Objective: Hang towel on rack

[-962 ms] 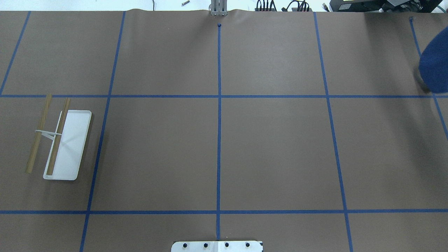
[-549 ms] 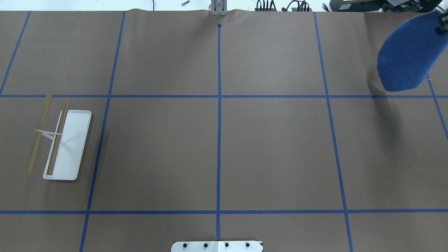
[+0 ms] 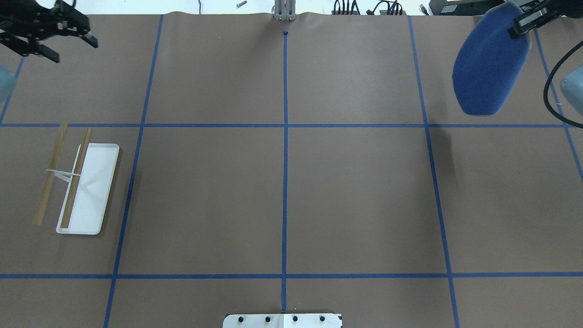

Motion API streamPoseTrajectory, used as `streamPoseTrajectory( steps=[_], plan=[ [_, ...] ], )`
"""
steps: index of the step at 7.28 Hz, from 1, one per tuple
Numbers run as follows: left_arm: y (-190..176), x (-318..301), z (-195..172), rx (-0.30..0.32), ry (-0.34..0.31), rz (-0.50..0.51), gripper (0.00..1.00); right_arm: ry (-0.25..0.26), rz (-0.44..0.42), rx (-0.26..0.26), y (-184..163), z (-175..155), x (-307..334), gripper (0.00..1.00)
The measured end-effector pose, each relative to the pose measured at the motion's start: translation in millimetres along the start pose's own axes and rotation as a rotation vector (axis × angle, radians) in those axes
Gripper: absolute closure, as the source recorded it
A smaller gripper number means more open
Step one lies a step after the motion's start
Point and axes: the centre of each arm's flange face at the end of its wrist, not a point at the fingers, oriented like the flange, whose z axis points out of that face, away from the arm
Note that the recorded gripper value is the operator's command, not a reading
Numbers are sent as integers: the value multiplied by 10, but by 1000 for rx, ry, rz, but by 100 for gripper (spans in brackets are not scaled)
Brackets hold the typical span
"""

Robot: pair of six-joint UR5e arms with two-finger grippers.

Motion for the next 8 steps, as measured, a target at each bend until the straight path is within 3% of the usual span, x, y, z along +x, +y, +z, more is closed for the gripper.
streamPoseTrajectory(
  steps=[2, 5, 8],
  plan=[
    [368, 799, 224, -50, 63, -98, 2, -1, 10, 54, -54, 2, -826, 100],
    [892, 1804, 306, -111, 184, -129, 2, 3, -58, 132, 24, 63, -1877, 100],
    [1325, 2491, 455, -94, 278, -105, 3, 0, -133, 173, 316, 158, -2615, 100]
  ],
)
